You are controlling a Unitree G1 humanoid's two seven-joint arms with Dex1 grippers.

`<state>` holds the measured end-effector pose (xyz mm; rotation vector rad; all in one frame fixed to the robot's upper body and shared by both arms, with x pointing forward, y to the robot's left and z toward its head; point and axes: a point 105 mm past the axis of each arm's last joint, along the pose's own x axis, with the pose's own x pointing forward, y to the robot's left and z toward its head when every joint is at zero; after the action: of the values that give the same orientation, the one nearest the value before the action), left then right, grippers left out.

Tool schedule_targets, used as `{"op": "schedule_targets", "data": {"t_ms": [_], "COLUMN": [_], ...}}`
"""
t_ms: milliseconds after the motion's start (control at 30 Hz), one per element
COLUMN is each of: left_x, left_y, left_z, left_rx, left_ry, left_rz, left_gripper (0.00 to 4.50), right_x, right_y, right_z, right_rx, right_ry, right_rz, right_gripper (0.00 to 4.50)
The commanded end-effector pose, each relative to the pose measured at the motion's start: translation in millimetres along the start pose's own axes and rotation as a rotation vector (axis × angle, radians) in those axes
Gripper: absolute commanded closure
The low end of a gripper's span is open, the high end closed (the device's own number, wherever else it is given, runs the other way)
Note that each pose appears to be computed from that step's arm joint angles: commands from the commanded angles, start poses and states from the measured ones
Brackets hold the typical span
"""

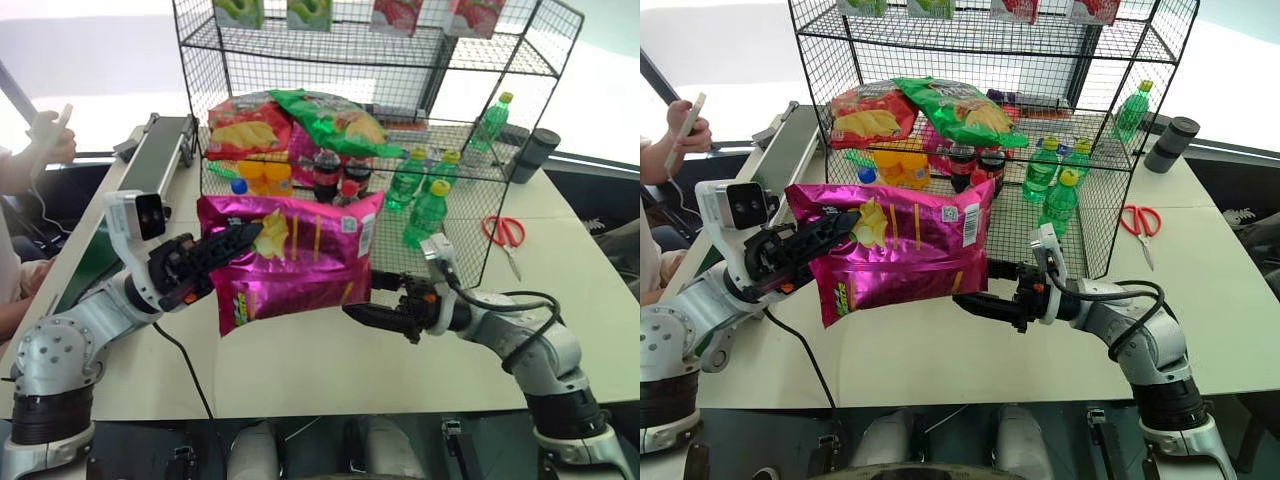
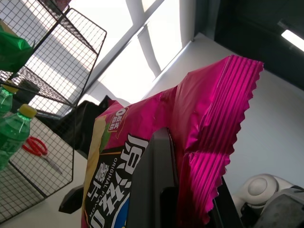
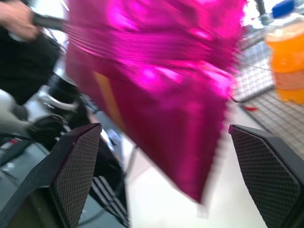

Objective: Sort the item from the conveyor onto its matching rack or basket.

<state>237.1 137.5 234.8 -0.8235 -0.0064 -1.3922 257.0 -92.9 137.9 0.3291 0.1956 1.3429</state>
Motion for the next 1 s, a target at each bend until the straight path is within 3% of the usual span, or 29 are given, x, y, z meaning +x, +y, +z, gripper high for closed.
{"op": "schedule_targets", "data": {"t_ms": [33, 233, 367, 567, 667, 900, 1000], "left_x": [4, -1, 3, 5, 2, -4, -7], "left_y": [-10, -7, -8, -5, -3, 4, 11], "left_z": [3, 0, -2, 0, -2, 0, -1], "left_rx": [0.006, -0.020, -0.016, 0.014, 0.017, 0.055, 0.087], "left_ry": [0.013, 0.010, 0.008, -0.004, 0.011, 0.018, 0.052], "left_rz": [-0.044, -0.023, -0.032, -0.022, -0.005, 0.030, 0.068], "left_gripper": [4.45, 4.45, 4.45, 4.45, 4.50, 4.50, 4.50], "right_x": [-3, 2, 11, 13, 12, 7, 5], "right_y": [10, 32, 44, 39, 37, 35, 34], "right_z": [12, 30, 14, 2, 4, 1, 0], "right_rx": [0.011, 0.099, 0.102, 0.118, 0.119, 0.128, 0.117], "right_ry": [-0.050, -0.113, -0.010, 0.053, 0.053, 0.070, 0.072], "right_rz": [0.054, 0.188, 0.248, 0.232, 0.224, 0.214, 0.203], "right_gripper": [0.00, 0.00, 0.00, 0.00, 0.88, 4.34, 4.43]}}
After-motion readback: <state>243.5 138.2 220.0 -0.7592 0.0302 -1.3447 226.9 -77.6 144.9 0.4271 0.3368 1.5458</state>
